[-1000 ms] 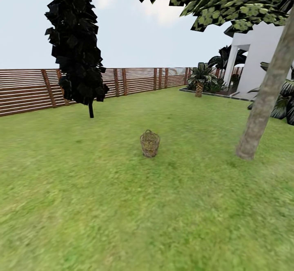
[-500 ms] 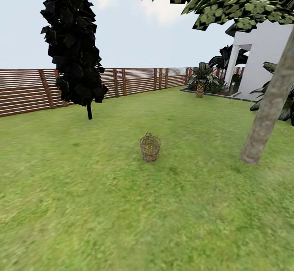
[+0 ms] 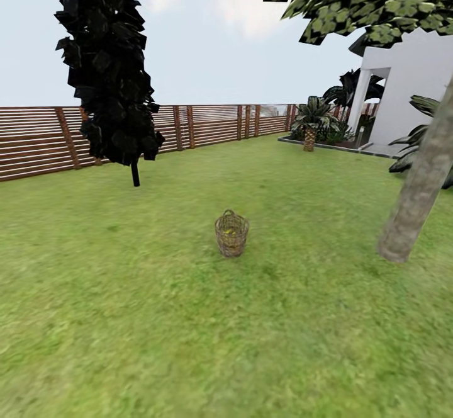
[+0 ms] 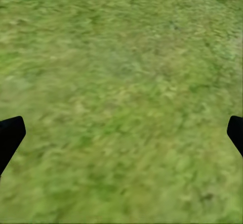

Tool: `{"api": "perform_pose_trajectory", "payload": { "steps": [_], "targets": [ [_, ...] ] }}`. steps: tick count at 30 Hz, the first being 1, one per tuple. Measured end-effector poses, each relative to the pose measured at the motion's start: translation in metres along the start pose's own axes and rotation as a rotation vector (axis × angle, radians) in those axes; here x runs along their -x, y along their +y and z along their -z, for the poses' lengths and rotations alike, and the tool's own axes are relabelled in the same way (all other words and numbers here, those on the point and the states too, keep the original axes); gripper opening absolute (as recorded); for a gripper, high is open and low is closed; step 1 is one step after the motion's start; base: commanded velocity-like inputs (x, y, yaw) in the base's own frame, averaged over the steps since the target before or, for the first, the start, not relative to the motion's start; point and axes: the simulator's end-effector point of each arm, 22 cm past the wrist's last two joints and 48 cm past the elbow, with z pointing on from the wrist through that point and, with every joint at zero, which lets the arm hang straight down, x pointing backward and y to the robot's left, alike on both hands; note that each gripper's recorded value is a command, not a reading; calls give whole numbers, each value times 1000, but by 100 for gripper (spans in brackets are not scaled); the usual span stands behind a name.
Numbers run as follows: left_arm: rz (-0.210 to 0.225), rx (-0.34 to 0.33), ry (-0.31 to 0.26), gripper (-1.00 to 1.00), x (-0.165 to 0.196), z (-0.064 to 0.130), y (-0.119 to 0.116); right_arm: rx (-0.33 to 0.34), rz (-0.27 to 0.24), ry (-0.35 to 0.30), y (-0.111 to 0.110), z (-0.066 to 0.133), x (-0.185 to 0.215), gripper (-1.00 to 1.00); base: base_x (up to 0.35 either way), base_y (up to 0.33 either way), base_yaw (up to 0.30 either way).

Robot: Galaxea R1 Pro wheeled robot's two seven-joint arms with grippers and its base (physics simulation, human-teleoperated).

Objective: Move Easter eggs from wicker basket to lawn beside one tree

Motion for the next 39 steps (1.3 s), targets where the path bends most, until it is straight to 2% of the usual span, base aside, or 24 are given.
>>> {"api": "perform_pose_trajectory", "payload": {
  "steps": [39],
  "targets": [
    [3,-6,3,100,-3,0,-5,1,0,-1,0,0,0,100,335,0,0]
  ]
}}
